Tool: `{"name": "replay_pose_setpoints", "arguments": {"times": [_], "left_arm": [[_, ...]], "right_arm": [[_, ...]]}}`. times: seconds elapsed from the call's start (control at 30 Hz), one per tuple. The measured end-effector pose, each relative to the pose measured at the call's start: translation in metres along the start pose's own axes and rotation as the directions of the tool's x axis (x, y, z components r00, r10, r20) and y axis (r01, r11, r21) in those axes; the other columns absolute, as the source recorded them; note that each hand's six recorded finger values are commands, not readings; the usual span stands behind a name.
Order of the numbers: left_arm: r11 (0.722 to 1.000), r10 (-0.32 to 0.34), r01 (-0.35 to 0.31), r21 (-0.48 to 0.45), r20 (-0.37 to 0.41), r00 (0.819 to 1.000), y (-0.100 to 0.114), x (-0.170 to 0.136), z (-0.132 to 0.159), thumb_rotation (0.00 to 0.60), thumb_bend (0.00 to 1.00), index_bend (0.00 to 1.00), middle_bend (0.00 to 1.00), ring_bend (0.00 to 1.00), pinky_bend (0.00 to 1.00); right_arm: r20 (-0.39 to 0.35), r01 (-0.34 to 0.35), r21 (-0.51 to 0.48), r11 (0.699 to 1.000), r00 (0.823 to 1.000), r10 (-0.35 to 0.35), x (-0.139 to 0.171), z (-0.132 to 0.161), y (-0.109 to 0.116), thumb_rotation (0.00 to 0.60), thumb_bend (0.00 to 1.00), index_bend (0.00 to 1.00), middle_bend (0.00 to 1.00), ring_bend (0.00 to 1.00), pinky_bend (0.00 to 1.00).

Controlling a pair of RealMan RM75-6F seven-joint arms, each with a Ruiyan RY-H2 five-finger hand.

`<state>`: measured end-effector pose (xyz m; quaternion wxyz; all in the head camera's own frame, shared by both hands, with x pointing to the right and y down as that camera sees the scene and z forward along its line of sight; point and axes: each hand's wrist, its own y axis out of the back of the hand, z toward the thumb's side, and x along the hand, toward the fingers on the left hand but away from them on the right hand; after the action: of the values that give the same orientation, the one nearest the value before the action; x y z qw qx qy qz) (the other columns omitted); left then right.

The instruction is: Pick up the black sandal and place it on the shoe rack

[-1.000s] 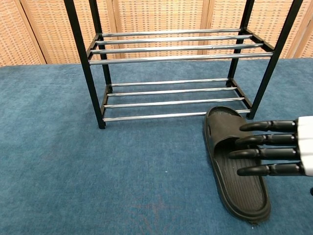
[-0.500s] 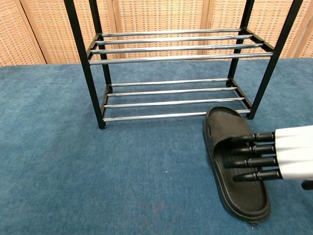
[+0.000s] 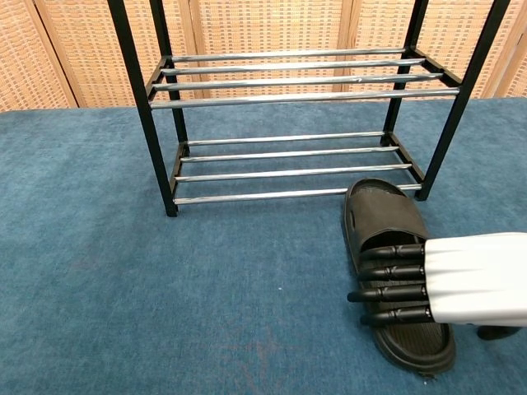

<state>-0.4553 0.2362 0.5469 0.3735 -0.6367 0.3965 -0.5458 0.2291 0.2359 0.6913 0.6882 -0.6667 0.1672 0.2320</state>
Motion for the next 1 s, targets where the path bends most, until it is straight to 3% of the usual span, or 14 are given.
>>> {"name": "replay_pose_setpoints", "arguments": {"times": [0.27,0.37,0.47,0.57,0.7,1.0], "left_arm": [[1.000,0.001,-0.001,-0.002,0.000,1.000,0.001,0.000,-0.001,0.600,0.02,0.00,0.00,0.00,0.00],[1.000,0.000,0.000,-0.003,0.000,1.000,0.001,0.000,-0.001,0.600,0.02,0.00,0.00,0.00,0.00],[1.000,-0.001,0.001,-0.002,0.000,1.000,0.000,0.000,-0.001,0.600,0.02,0.00,0.00,0.00,0.00],[1.000,-0.001,0.001,-0.003,0.000,1.000,0.000,0.001,-0.001,0.600,0.02,0.00,0.00,0.00,0.00],[1.000,-0.002,0.002,-0.004,0.001,1.000,0.000,0.001,-0.001,0.600,0.02,0.00,0.00,0.00,0.00],[1.000,-0.003,0.003,-0.003,0.002,1.000,0.000,0.001,0.000,0.600,0.02,0.00,0.00,0.00,0.00]], "right_arm": [[-0.007,-0.037,-0.011,0.999,0.999,0.037,-0.009,0.003,-0.001,0.600,0.00,0.00,0.00,0.00,0.00],[-0.018,-0.047,-0.023,0.999,0.999,0.047,-0.010,0.005,-0.001,0.600,0.02,0.02,0.05,0.00,0.02],[-0.030,-0.050,-0.039,0.998,0.998,0.049,-0.010,0.007,0.000,0.600,0.23,0.19,0.19,0.09,0.14],[-0.044,-0.046,-0.054,0.997,0.998,0.044,-0.011,0.009,0.002,0.600,0.54,0.46,0.40,0.29,0.30],[-0.062,-0.024,-0.071,0.997,0.998,0.020,-0.010,0.014,0.006,0.600,0.76,0.62,0.56,0.44,0.42],[-0.068,0.083,-0.064,0.994,0.994,-0.088,0.002,0.013,0.022,0.600,0.80,0.64,0.58,0.47,0.44]]}}
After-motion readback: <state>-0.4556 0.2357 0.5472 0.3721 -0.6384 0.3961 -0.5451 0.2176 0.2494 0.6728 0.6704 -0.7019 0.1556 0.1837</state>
